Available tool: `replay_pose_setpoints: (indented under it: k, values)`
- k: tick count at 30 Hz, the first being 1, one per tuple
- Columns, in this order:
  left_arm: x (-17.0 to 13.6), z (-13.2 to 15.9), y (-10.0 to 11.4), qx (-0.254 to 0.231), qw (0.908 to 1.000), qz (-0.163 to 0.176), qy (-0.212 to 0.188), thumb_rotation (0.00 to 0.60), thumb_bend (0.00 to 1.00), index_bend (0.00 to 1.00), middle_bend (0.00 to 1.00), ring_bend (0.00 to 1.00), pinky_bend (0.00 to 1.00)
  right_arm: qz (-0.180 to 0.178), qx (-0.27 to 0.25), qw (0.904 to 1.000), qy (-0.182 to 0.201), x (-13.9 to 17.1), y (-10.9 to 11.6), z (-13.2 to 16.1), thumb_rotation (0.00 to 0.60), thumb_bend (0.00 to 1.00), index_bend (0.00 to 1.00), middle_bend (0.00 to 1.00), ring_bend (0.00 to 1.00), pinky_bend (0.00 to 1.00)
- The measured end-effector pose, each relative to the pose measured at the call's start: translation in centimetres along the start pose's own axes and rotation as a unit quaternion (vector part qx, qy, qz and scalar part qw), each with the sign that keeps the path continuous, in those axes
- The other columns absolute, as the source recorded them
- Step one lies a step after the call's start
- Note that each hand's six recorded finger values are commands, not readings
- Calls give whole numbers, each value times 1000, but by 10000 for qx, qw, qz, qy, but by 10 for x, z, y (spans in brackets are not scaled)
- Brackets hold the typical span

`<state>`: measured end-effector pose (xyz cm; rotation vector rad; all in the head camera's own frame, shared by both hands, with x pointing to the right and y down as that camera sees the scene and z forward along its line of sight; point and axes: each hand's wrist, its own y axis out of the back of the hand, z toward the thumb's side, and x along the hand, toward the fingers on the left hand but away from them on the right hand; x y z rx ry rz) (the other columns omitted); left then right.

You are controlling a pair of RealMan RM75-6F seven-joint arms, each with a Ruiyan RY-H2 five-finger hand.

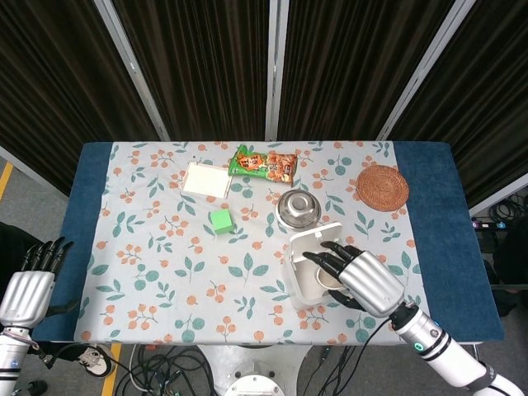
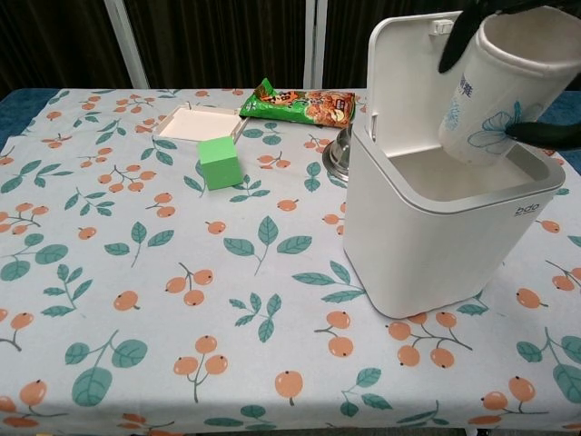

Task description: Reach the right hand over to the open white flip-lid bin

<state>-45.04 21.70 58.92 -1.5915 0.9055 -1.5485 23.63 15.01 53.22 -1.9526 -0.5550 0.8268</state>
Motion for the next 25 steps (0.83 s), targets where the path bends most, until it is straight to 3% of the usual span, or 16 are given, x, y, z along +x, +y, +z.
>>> replay_pose_setpoints:
  k: [4,9,15,21,25]
  values:
    - [0,-1,0,-20,10000,7,24,600,0,6,6,0,66,62,90,9999,30,-4,-4,2,600,122,0,49,0,82]
    - [0,-2,1,-22,10000,32,18,600,0,7,6,0,66,-81,42,9999,50,0,1,3,600,119,0,49,0,75]
    - [-1,-1,2,-35,10000,69,11,600,0,7,6,0,66,-382,63,9991,-192,20,12,-10,600,115,0,51,0,75]
    - [2,5,10,-65,9997,244,-79,600,0,7,6,0,66,-529,384,9922,-1059,66,7,-55,600,107,0,12,0,37]
    - [3,7,14,-31,9995,284,-112,600,0,7,6,0,66,-408,521,9786,-1948,110,-10,-99,600,96,0,0,0,0]
